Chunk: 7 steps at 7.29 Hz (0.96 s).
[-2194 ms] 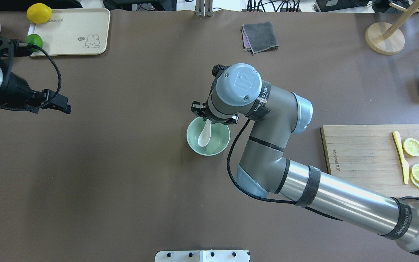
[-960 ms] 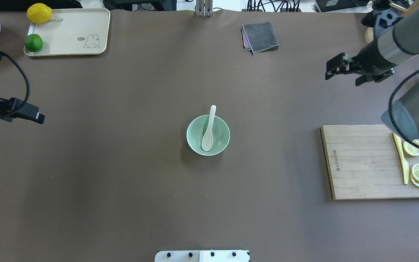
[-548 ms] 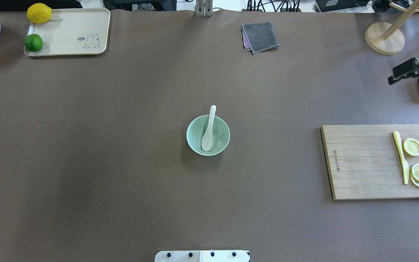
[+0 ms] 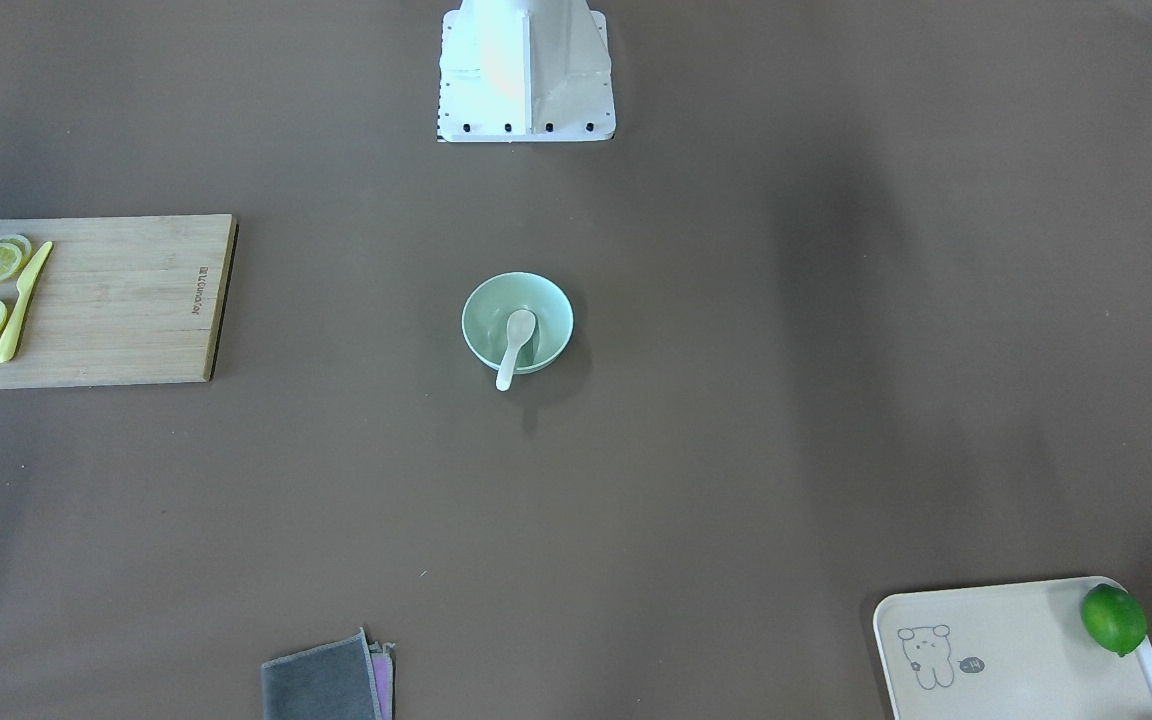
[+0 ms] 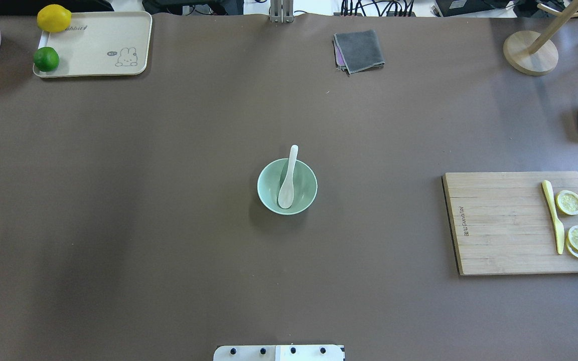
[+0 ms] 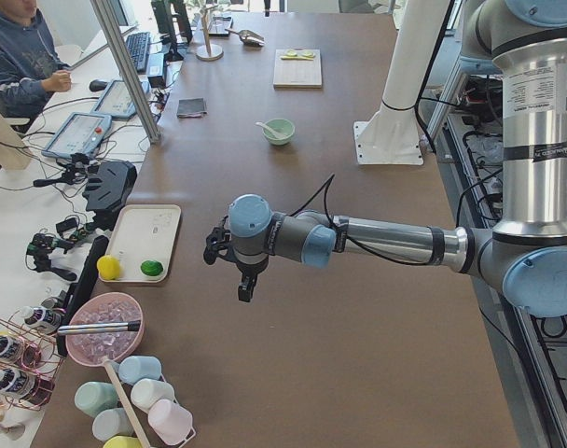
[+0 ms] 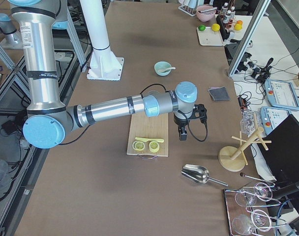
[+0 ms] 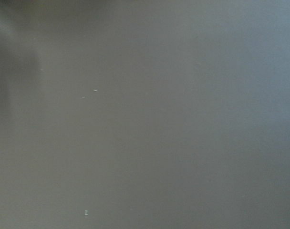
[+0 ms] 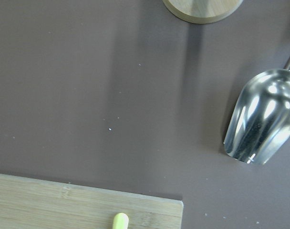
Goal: Place spoon in bowl
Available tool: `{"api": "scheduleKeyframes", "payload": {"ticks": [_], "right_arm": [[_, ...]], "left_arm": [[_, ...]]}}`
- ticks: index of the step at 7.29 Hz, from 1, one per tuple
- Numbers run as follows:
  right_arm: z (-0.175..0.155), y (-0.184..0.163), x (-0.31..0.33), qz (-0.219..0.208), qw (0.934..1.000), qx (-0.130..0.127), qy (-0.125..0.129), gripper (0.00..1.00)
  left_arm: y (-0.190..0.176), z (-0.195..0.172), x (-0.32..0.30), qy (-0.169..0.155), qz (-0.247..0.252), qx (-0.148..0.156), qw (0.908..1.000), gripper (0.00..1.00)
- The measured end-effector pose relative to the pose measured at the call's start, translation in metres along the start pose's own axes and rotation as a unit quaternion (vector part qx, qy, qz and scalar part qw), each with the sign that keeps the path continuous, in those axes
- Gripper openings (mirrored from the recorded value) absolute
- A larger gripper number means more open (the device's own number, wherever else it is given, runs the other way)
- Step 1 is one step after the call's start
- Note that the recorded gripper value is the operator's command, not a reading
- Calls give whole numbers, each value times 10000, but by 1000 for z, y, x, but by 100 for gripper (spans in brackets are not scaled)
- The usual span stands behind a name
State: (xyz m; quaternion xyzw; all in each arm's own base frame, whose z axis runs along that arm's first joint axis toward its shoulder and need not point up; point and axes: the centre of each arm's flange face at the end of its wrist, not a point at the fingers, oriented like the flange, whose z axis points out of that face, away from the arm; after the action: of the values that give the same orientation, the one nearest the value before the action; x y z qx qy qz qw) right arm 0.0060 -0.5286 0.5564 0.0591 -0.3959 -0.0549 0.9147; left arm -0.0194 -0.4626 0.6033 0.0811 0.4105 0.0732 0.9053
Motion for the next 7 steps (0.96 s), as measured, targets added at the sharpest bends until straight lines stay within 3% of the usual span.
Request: {"api": "scheduleKeyframes", "payload": {"ticks": [4,5,7], "right_arm": [[2,24,96,-228,9995,-102,186,100],[3,29,104,-218,9994,-126,216,100],[7,40,110,-187,9994,-171,255,100]], "left_arm": [[20,1,-27,-390,-153,-234,9988,98],[20,-7,-25,-379,-258,-236,9987,98],[15,-35,-10,69,-633,-258,9976,98]]}}
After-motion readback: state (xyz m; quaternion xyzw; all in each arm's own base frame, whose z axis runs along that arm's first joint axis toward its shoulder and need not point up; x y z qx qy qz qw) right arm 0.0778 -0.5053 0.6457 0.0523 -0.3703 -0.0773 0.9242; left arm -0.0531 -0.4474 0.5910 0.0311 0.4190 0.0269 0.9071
